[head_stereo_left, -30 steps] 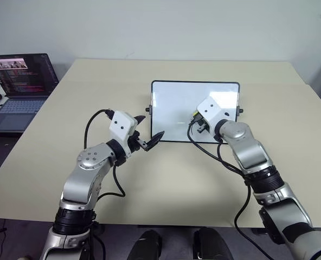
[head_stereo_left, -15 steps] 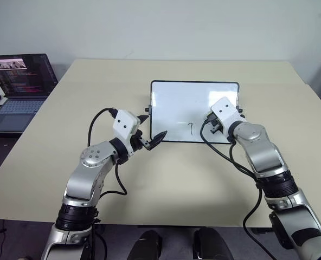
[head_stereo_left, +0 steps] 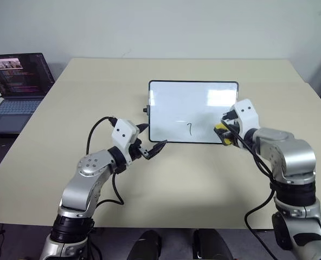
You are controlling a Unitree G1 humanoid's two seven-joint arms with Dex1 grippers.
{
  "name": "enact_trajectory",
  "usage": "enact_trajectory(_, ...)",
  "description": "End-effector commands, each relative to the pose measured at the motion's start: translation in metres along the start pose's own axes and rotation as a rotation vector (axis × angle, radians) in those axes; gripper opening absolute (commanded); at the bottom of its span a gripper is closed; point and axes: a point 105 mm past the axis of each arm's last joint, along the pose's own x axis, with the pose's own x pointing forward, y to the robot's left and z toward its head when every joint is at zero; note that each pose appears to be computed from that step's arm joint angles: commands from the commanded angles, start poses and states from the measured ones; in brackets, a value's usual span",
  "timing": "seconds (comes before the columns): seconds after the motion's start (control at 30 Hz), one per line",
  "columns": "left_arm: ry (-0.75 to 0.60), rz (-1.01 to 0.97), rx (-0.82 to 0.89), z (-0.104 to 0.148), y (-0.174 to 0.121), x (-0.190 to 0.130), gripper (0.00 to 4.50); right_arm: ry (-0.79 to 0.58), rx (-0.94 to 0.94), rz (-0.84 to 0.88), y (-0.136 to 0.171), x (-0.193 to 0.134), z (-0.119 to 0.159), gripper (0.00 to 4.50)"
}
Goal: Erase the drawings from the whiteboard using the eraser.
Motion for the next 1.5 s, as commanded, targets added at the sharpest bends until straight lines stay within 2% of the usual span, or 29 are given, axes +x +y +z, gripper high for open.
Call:
enact_trajectory(0.03,-0.030,-0.027,0.032,0.014,-0.004,-0.004,4.50,-0.015,0.025,0.001,0.008,-0.005,-0.002,1.09)
enact_trajectory(0.23,-0.028,-0.037,0.037,0.016,-0.004,-0.003,4.50,-0.014,0.027,0.009,0.015,-0.004,-0.001,1.09)
enact_trajectory(0.43,-0.030,-0.040,0.039,0.017,-0.004,-0.003,4.50,-0.034,0.008,-0.020,0.008,-0.003,0.006,1.09)
enact_trajectory(0.57,-0.029,-0.037,0.040,0.016,-0.004,-0.002,4.50,-0.101,-0.046,-0.037,0.008,-0.001,0.024,1.09)
enact_trajectory(0.67,-0.022,-0.035,0.044,0.014,-0.004,-0.002,4.50,-0.203,-0.179,-0.040,0.016,0.004,0.046,1.09)
enact_trajectory(0.83,-0.019,-0.021,0.044,0.013,-0.002,-0.002,4.50,-0.313,-0.326,-0.018,0.038,0.020,0.068,1.09)
enact_trajectory(1.0,-0.011,-0.006,0.056,0.012,0.001,-0.004,4.50,-0.341,-0.384,0.083,0.071,0.040,0.066,1.09)
enact_trajectory(1.13,-0.011,0.004,0.057,0.013,0.001,-0.006,4.50,-0.370,-0.446,0.118,0.085,0.050,0.071,1.09)
enact_trajectory(1.5,0.000,0.038,0.057,0.013,0.002,-0.015,4.50,-0.408,-0.512,0.075,0.077,0.062,0.089,1.09)
